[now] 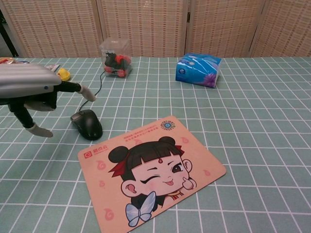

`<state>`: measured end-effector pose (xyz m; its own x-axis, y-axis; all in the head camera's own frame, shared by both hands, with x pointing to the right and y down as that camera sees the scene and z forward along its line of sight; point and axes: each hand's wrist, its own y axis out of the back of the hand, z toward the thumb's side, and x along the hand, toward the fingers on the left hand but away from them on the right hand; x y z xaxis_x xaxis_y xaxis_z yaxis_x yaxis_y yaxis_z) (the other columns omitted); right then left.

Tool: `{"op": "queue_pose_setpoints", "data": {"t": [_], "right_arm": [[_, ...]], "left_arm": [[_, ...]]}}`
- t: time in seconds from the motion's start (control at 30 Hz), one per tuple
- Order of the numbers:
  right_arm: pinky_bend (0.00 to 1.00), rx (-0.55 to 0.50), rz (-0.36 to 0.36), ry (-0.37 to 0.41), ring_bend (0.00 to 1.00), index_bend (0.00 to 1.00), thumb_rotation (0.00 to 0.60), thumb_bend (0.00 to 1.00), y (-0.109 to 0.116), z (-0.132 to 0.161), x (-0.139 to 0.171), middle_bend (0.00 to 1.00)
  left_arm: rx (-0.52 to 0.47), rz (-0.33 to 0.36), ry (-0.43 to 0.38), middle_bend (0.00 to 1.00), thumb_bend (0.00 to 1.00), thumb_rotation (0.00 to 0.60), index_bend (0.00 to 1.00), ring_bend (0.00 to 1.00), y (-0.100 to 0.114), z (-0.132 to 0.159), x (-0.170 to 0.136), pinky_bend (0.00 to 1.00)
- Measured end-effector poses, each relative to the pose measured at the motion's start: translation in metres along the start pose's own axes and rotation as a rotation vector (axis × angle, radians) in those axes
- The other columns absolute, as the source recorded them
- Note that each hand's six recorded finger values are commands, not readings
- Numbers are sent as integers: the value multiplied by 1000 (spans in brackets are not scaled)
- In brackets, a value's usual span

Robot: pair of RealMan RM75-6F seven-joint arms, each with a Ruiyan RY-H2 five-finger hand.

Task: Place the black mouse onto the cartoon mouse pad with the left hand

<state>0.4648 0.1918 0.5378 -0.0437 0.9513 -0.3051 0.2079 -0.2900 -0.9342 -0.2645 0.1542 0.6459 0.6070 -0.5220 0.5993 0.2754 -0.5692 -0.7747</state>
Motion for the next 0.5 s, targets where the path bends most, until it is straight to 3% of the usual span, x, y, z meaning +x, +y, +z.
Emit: {"op": "queue_pose_setpoints", "data": {"t": [0.5], "right_arm": [[398, -17, 20, -32, 190, 187, 600, 116, -1, -12, -6, 249]], "left_arm": [[258, 24, -70, 1000, 177, 600, 219, 1000, -5, 4, 47, 1000]]}}
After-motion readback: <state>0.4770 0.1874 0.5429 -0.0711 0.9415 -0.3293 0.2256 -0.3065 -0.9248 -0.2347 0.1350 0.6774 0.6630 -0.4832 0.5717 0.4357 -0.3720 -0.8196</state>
